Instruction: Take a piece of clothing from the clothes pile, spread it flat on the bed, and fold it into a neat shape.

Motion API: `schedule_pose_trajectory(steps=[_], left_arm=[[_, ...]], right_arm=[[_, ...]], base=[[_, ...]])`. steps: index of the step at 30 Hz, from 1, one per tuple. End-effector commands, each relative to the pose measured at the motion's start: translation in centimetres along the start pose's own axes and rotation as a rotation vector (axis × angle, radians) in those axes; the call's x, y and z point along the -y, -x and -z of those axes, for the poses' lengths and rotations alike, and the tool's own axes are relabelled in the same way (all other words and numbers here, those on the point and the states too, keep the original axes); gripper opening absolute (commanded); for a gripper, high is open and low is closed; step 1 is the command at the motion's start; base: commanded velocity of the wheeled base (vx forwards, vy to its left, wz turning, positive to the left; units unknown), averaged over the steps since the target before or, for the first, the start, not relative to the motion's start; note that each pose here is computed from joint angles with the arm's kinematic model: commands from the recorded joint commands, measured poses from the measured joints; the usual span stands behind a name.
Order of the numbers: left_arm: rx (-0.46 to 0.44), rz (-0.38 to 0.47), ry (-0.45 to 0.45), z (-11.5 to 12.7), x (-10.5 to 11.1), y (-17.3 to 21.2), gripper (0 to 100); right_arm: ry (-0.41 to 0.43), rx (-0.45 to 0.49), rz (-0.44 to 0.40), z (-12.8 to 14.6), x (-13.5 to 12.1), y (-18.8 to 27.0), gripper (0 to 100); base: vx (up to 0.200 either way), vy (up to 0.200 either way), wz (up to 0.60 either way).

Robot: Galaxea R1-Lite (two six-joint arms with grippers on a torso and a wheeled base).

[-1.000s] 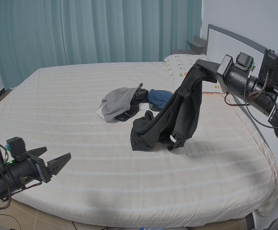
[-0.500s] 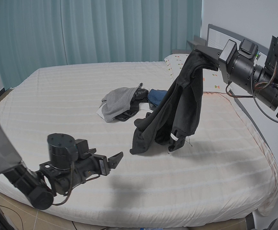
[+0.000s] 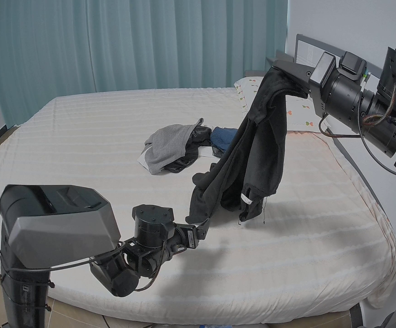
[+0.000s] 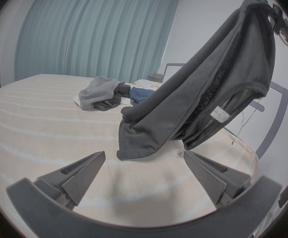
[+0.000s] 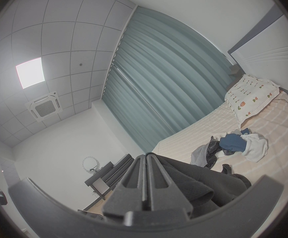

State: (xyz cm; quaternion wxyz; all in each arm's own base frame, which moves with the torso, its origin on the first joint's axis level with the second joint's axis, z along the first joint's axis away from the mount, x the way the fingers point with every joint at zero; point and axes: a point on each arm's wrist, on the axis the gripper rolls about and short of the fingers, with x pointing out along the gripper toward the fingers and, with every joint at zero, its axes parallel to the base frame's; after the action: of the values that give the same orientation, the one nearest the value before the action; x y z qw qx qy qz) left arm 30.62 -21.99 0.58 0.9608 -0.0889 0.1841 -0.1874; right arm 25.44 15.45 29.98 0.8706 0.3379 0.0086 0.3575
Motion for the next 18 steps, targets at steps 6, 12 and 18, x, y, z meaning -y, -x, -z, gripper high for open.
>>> schedule_pose_trajectory(steps=[6, 12, 18], left_arm=[[-0.022, -0.003, -0.011, 2.6, 0.5, -5.2, 100], [-0.015, -0.008, -0.01, 2.7, 0.8, -7.9, 100], [0.021, -0.099, 0.003, 2.7, 0.0, -9.3, 0]], right_arm=[[-0.001, -0.002, 0.006, 0.0, 0.1, 0.2, 0], [-0.001, 0.002, 0.015, -0.1, 0.4, 0.2, 0], [0.002, 0.0, 0.043, -0.2, 1.5, 0.2, 0]], base=[[0.0, 0.0, 0.0], [0.0, 0.0, 0.0], [0.0, 0.0, 0.0]])
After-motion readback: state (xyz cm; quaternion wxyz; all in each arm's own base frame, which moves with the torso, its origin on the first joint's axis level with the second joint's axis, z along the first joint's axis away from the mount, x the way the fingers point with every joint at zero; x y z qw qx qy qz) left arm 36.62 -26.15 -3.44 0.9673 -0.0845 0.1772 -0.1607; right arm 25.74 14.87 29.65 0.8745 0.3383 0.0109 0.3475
